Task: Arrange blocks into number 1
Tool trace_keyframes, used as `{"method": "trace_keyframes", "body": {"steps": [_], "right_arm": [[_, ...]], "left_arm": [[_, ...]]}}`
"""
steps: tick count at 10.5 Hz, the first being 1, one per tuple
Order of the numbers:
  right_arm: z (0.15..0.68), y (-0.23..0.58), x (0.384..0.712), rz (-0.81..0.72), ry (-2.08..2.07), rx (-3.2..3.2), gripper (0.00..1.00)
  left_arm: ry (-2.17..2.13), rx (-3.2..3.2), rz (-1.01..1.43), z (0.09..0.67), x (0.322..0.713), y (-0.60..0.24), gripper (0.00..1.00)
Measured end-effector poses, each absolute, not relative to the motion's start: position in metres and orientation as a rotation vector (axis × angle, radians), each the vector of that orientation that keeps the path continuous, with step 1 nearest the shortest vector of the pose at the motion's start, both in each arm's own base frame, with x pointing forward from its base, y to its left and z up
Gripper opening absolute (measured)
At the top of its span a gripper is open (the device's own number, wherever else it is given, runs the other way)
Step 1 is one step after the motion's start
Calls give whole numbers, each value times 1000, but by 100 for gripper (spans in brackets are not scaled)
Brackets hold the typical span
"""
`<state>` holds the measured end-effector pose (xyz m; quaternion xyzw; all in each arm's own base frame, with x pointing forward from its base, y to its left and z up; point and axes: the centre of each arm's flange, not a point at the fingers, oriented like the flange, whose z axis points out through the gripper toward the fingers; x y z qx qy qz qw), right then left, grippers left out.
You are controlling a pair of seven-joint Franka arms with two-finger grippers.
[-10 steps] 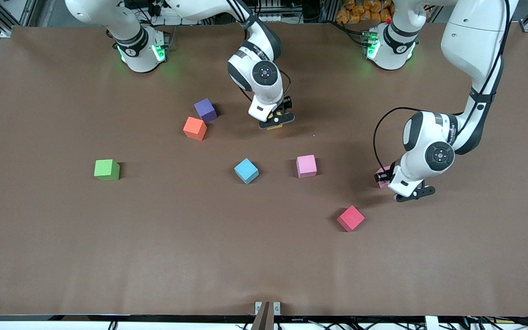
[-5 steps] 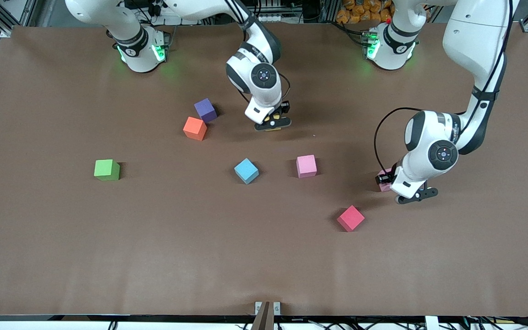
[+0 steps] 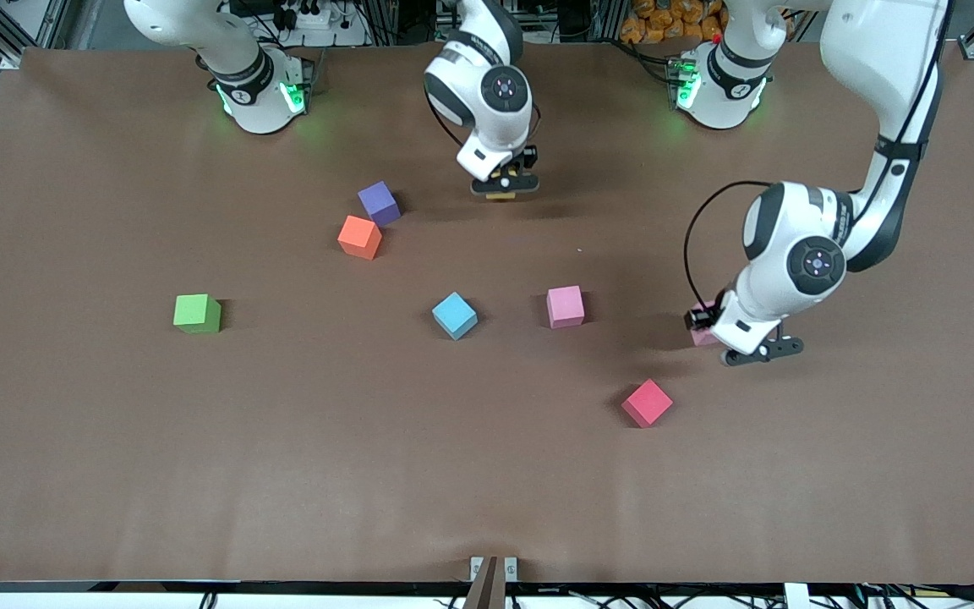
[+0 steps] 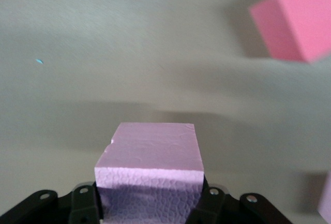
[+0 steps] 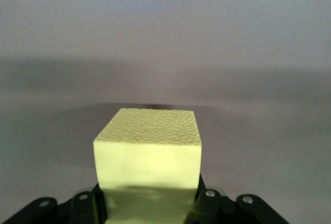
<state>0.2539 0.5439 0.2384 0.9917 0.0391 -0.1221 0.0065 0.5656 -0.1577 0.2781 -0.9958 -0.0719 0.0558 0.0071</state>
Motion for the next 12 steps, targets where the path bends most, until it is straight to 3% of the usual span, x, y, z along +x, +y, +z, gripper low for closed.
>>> {"method": "trace_keyframes", "body": {"steps": [4, 9, 12], "right_arm": [[227, 530, 249, -327, 83, 3133, 60], [214, 523, 237, -319, -60, 3112, 61], [224, 524, 240, -310, -64, 3127, 96]], "left_arm": [[-166, -3127, 218, 288, 518, -242, 61], [-177, -3125, 230, 285, 514, -243, 61], [-180, -3126, 227, 285, 515, -242, 61]]}}
